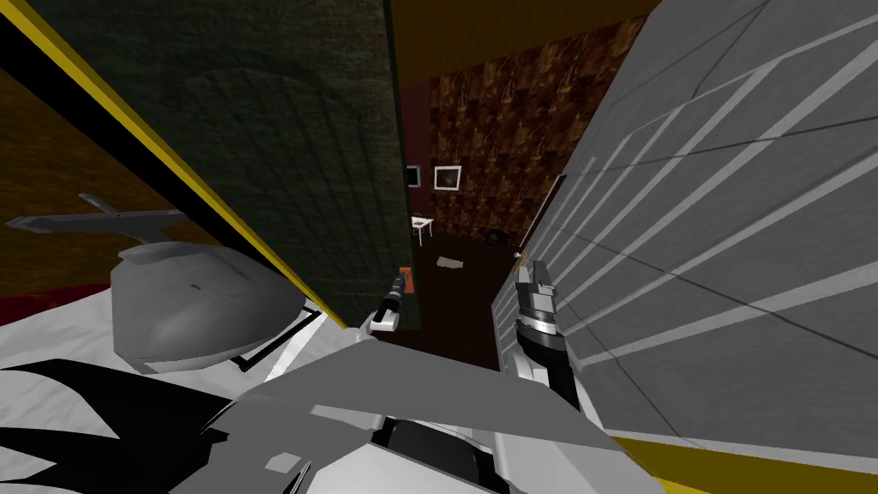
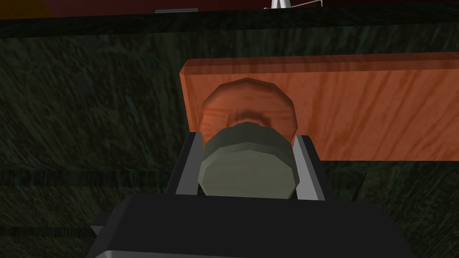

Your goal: Push the door open

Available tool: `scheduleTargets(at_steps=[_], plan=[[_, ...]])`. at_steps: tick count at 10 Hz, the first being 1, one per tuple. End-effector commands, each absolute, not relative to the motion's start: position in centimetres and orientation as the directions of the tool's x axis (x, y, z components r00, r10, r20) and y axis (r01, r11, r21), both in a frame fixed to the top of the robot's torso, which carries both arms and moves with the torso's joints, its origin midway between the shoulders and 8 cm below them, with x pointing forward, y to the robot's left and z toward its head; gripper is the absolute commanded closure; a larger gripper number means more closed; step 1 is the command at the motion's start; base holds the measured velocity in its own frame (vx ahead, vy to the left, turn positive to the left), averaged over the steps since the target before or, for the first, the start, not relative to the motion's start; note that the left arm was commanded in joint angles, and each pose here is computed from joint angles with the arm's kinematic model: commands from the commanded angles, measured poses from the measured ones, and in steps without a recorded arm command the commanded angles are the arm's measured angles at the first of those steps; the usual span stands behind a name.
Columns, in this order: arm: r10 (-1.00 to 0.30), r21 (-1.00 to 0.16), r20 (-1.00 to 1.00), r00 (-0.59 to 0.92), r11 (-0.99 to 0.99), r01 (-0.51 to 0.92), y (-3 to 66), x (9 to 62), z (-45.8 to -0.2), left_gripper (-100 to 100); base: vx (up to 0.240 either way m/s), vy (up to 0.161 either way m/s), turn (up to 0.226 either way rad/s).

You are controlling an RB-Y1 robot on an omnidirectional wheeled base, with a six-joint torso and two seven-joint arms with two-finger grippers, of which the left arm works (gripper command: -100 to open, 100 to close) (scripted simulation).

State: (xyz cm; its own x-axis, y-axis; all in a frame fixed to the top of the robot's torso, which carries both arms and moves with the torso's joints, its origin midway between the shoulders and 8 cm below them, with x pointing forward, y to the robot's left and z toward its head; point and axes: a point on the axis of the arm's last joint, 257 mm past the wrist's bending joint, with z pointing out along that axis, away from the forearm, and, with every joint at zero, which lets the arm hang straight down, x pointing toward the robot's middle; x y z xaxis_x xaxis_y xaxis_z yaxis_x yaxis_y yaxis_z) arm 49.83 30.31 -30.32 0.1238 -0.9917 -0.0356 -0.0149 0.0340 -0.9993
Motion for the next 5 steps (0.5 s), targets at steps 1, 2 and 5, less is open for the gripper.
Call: scheduleTargets(at_steps=[1,2,5], plan=[[-0.988,-0.999,-0.047,0.144,0.047,0.002,31.6,50.0,-29.6,100,0.21,-0.055,0.06],[-0.987,-0.999,-0.05,0.154,0.051,0.002,32.3,50.0,-29.5,100,0.208,-0.051,0.044],[-0.981,-0.998,-0.058,0.184,0.059,0.001,34.0,49.9,-29.3,100,0.191,-0.041,0.052]])
